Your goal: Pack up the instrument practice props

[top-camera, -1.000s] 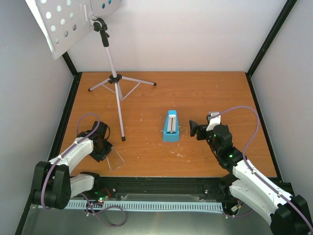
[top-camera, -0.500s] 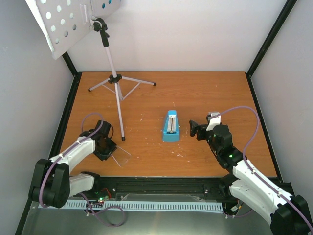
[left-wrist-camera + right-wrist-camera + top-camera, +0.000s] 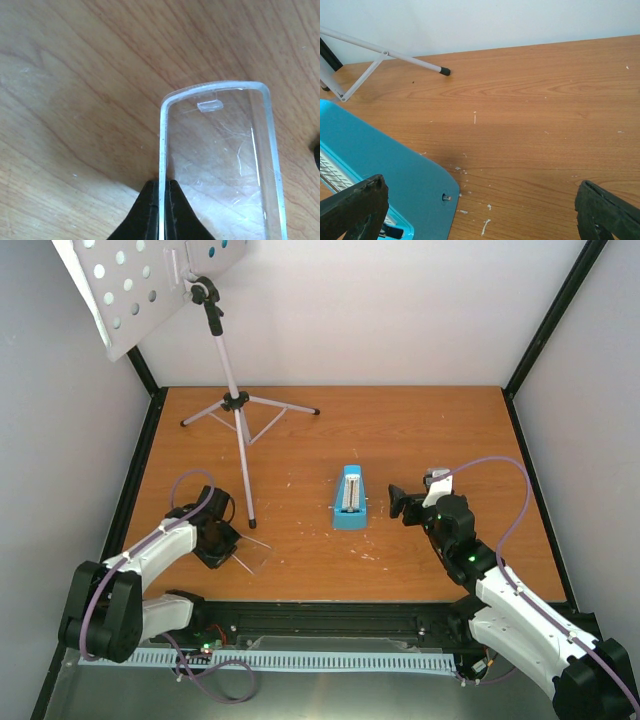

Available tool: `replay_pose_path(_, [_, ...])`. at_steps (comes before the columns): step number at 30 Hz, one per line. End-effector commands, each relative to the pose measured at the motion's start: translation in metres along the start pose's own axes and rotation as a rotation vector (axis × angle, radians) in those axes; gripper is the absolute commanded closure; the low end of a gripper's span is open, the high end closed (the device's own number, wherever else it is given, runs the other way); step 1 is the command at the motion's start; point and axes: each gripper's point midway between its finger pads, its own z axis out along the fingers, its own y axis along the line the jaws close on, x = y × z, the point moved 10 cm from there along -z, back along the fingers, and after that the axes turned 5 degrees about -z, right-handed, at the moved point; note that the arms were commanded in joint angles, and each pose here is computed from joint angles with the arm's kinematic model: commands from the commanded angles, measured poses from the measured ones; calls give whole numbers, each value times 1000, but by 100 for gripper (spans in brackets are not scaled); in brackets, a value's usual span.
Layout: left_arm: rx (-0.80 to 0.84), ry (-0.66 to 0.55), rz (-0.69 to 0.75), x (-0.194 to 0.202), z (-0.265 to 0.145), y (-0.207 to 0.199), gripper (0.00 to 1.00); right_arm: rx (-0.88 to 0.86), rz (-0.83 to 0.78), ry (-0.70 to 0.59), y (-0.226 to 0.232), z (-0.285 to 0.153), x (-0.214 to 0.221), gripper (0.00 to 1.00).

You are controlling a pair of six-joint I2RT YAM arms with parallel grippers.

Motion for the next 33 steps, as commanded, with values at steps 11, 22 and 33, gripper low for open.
replay_pose_path(11, [209,-103,96,0,-41,-8,100,17,48,-98,-3,-17,-12,0])
replay_pose_path(22, [841,-25,591,25,-104,-74,100,-220,69,-149,20,-35,-57,0])
replay_pose_path(33, [1351,-9,1240,101,-158,-133,100,-970,86,-178,70,-67,-97,0])
